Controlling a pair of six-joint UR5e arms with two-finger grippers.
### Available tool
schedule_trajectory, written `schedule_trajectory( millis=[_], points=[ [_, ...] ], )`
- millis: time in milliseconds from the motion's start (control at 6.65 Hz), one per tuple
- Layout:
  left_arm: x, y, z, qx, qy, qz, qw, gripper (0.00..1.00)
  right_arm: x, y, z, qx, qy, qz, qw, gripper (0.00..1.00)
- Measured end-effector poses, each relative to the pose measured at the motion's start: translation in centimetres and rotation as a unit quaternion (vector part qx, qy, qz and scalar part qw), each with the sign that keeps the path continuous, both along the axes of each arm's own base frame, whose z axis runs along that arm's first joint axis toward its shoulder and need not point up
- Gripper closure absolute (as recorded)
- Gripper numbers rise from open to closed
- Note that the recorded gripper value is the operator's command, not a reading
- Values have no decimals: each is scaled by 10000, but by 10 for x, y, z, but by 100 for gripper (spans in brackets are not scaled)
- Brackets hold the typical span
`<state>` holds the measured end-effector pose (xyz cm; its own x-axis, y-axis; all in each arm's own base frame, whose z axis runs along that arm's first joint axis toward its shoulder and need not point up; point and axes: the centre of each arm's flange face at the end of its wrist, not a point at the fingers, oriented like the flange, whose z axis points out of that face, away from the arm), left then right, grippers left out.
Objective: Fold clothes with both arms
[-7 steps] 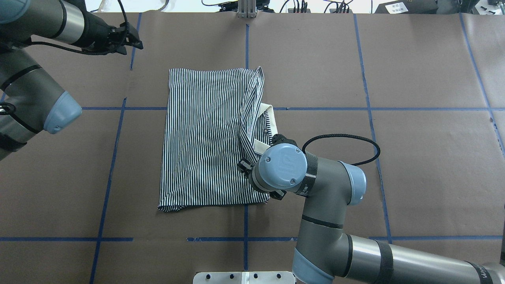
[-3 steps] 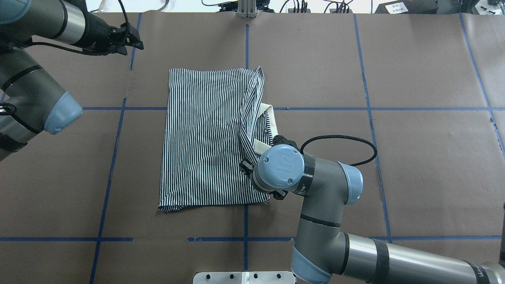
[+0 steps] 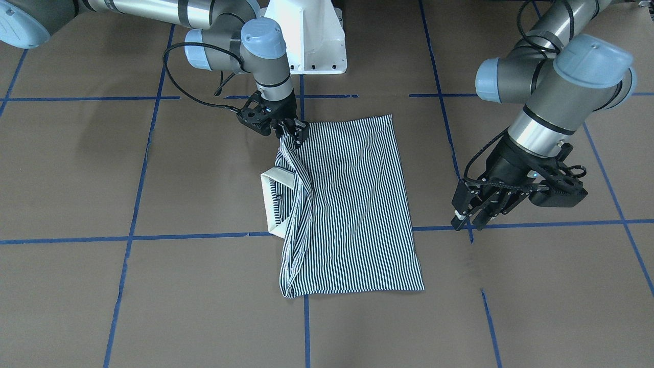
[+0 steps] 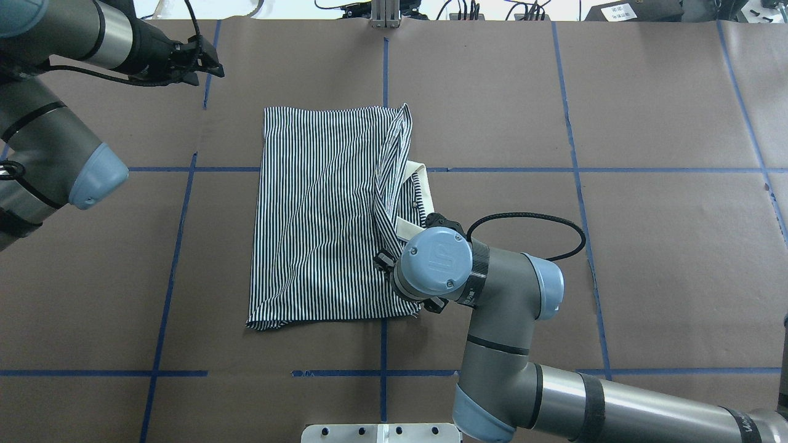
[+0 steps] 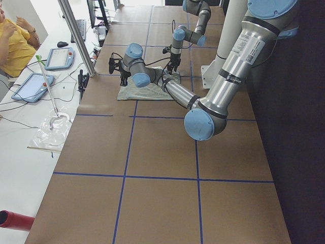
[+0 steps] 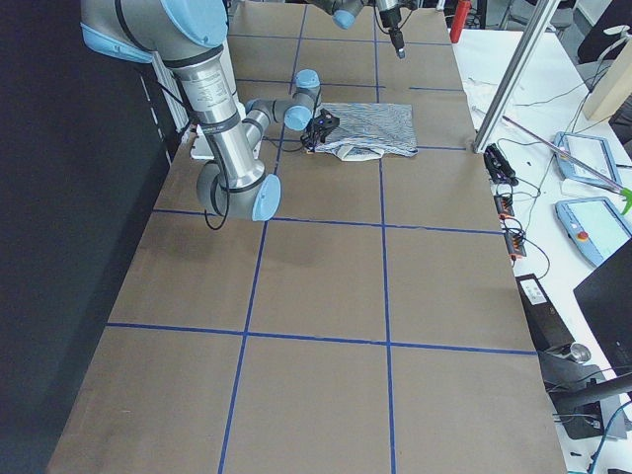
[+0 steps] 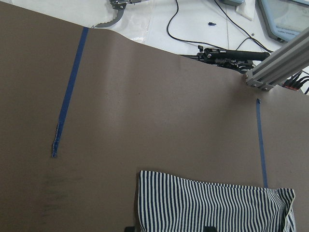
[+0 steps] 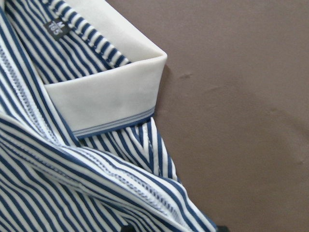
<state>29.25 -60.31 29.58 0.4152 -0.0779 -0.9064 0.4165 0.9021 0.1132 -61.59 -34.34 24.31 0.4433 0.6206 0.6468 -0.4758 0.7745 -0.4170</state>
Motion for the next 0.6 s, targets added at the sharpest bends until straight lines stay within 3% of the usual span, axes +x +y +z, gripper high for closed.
schedule_trajectory(
  millis=[150,301,602],
  points=[
    [0,1,-1,6,5,-2,10000,45,-1,0,1,-8,6,1,10000,89],
    [-1,2,-2,10,15,0,10000,45,-2,1,1,-12,8,2,10000,100],
    [-2,5,-3,10,46,-6,10000,45,-4,1,0,14,13,-30,10000,100]
  ],
)
